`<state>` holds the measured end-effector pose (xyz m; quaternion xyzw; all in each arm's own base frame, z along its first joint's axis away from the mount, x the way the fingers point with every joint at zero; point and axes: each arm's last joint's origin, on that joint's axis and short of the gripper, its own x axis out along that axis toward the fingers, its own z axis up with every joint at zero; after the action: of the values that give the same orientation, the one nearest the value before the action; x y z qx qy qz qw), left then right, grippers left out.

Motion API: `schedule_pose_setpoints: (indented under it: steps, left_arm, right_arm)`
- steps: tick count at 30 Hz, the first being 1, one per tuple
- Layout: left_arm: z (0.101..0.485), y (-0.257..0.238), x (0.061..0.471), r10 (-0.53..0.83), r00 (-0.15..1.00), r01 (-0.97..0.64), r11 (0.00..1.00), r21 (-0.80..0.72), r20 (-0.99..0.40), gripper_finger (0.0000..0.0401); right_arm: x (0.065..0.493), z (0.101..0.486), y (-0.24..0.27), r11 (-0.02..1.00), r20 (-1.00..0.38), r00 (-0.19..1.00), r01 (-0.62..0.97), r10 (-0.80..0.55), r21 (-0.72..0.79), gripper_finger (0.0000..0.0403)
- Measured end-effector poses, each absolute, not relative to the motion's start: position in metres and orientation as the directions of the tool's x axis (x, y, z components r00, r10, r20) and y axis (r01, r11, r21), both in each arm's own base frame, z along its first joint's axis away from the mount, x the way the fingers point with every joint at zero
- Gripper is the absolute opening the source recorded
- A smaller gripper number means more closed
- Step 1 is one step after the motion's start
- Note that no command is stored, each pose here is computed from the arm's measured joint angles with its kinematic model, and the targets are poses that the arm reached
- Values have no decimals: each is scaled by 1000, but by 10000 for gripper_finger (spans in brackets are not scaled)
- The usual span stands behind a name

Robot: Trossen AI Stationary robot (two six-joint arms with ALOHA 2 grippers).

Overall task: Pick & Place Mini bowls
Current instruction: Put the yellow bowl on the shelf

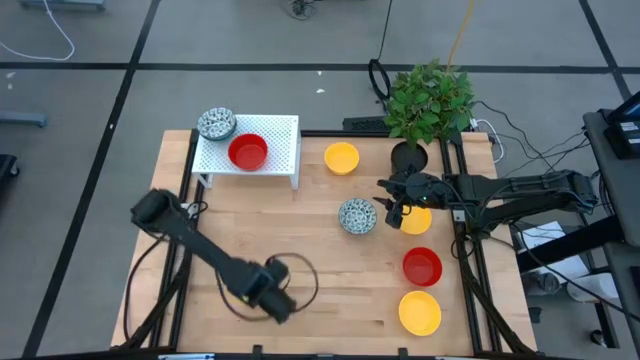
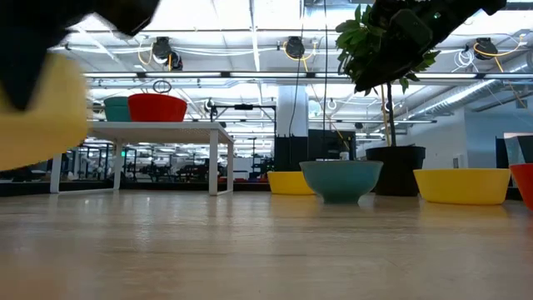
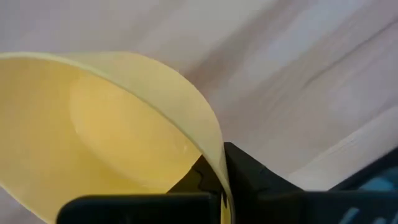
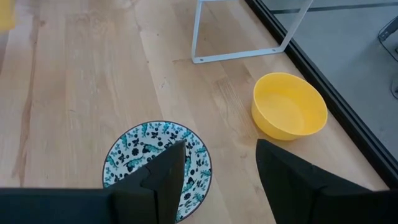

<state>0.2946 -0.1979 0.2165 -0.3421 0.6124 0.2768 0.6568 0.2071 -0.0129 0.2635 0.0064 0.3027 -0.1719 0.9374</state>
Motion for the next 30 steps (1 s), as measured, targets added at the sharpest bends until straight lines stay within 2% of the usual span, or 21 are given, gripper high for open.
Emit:
schedule_pose_setpoints:
  steps: [7,12,21,27,30]
  left_arm:
    - [269,-141,312,-3,371,-553,803,-223,-929,13]
    - [290,-93,328,44,504,-464,856,-227,-862,6]
    - [316,-5,348,173,582,-351,935,-54,-795,5]
    - [346,59,346,306,606,-360,929,90,-735,18]
    - [355,91,340,364,597,-387,911,140,-715,7]
  right_arm:
    - [207,263,-13,941,-573,755,326,-318,-93,187]
    - [205,261,-13,940,-593,739,325,-320,-103,187]
    - [205,260,-13,940,-600,733,325,-321,-106,187]
    - [205,261,-13,935,-591,734,336,-334,-112,187]
    - [205,262,-15,918,-572,727,372,-379,-135,187]
